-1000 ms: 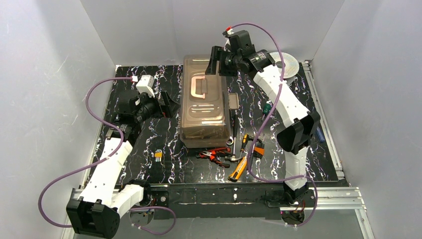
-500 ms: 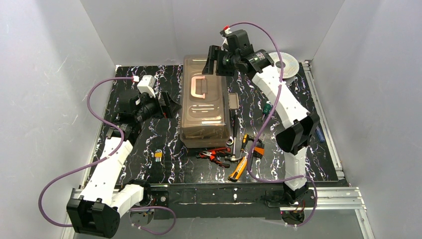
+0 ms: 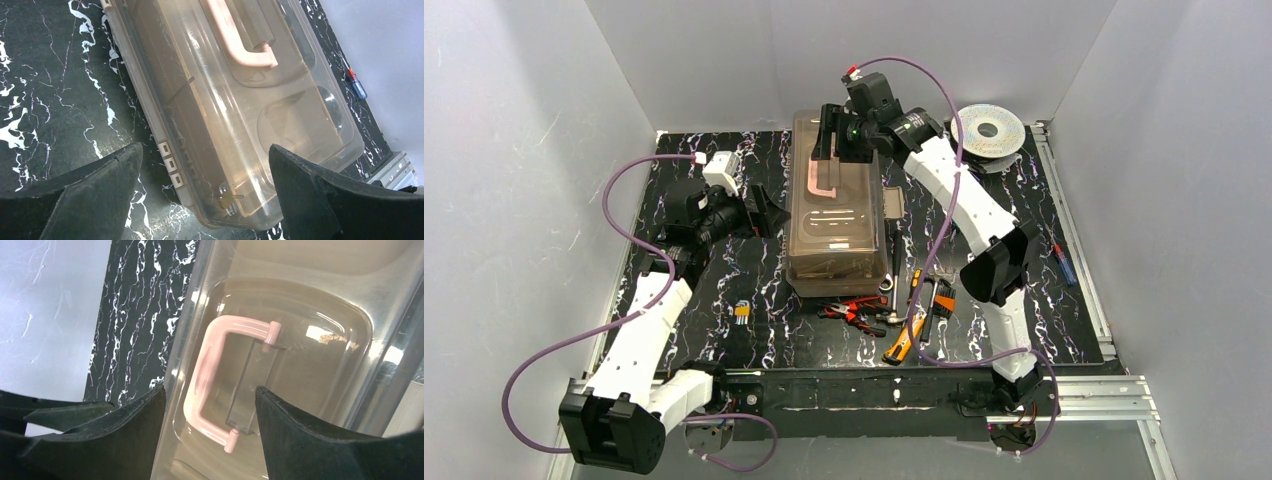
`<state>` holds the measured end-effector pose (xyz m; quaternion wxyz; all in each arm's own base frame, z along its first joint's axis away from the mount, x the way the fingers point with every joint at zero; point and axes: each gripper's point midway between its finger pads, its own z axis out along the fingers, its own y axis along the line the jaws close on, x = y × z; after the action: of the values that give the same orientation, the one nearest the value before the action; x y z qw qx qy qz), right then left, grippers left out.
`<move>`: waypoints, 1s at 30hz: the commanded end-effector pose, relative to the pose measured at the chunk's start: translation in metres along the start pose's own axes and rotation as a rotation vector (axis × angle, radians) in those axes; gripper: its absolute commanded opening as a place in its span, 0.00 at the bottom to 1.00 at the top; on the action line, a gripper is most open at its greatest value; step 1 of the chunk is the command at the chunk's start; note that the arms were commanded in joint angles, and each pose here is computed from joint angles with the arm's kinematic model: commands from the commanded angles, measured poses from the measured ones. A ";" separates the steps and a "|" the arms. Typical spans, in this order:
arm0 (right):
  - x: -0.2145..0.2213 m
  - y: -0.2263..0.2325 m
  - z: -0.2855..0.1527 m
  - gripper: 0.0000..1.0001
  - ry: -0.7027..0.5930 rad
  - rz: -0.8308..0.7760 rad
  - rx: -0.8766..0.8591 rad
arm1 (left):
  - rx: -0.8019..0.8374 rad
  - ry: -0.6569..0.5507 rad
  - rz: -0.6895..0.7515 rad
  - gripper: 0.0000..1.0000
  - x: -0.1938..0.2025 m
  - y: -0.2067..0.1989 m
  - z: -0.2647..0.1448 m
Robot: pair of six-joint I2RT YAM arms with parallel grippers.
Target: Pack the tool kit
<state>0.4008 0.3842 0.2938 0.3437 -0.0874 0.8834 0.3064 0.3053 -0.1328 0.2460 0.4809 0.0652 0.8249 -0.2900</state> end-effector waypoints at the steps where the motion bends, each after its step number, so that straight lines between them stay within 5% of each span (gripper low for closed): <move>1: -0.008 0.022 0.003 0.73 -0.047 0.040 -0.032 | 0.021 0.004 0.003 0.98 -0.003 -0.004 0.000; 16: 0.020 0.020 0.043 0.69 -0.025 0.160 0.069 | -0.009 0.000 0.003 0.97 -0.004 -0.001 -0.003; 23: 0.029 0.038 0.044 0.70 0.026 0.203 -0.034 | -0.009 0.005 0.000 0.97 -0.003 0.000 -0.002; 30: 0.015 0.017 0.033 0.69 -0.049 0.167 0.110 | -0.011 0.002 0.003 0.97 -0.004 0.000 -0.003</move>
<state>0.3968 0.4276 0.2562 0.3083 0.0021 0.8999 0.3085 0.3063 -0.1325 0.2386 0.4695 0.0613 0.8325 -0.2877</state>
